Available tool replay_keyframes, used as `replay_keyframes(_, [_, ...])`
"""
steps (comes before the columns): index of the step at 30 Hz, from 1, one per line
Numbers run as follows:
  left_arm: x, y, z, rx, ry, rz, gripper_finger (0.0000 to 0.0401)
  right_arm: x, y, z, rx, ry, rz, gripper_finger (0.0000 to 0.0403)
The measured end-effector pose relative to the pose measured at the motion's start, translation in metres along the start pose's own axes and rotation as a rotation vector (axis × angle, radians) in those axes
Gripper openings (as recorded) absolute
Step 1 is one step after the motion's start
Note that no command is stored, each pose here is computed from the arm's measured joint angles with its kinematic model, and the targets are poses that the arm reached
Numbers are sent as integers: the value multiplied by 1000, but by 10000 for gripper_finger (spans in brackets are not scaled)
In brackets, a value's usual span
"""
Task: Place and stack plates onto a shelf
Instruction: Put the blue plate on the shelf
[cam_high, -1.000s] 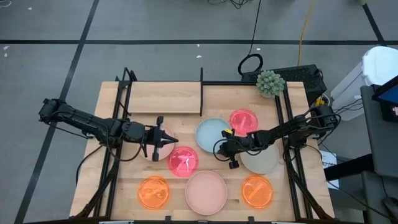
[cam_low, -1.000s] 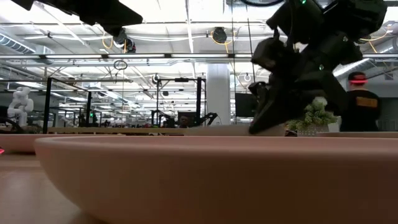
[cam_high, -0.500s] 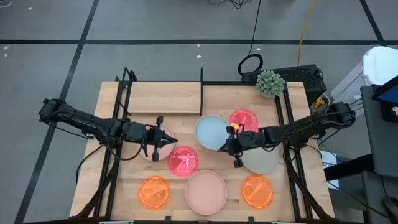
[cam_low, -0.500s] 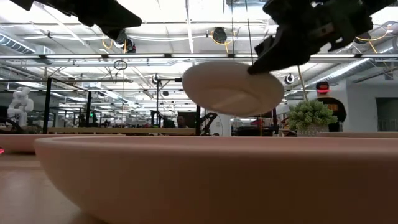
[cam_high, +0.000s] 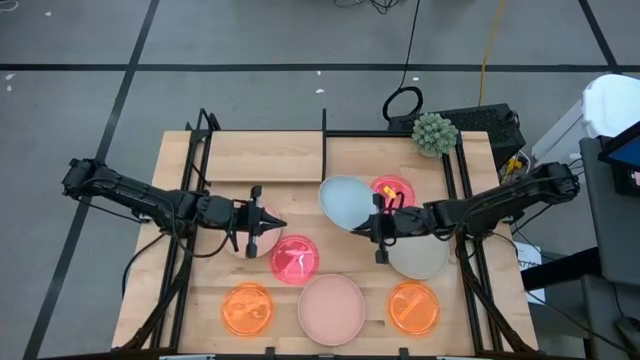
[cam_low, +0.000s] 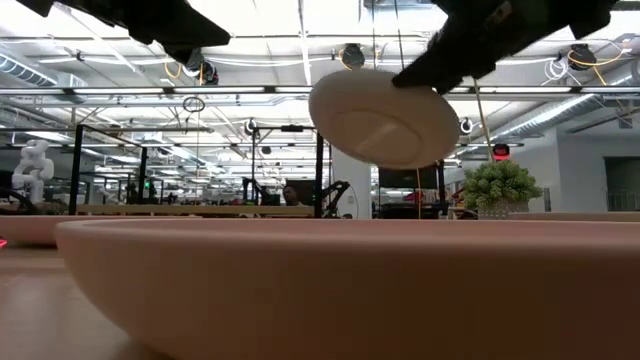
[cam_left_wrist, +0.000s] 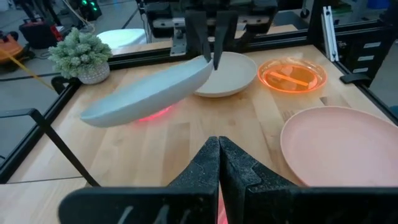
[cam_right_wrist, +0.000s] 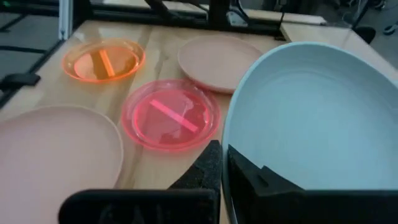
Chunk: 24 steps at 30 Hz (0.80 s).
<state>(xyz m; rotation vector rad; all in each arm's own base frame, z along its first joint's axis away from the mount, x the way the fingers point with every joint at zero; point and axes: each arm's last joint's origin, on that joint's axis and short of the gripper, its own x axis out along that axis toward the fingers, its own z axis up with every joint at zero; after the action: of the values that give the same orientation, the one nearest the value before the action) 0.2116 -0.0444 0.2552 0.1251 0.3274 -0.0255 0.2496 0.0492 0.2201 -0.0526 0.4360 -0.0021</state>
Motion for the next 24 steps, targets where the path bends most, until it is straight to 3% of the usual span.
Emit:
replay_keyframes(7, [0, 0, 0, -1, 0, 0, 1, -3, 3, 23, 17, -60, 7, 0])
replay_keyframes(10, [0, 0, 0, -2, 0, 0, 1, -4, 2, 30, 23, -84, -42, 0])
replay_keyframes(24, [0, 0, 0, -3, -1, 0, 1, -9, -7, 62, -53, -397, -111, 0])
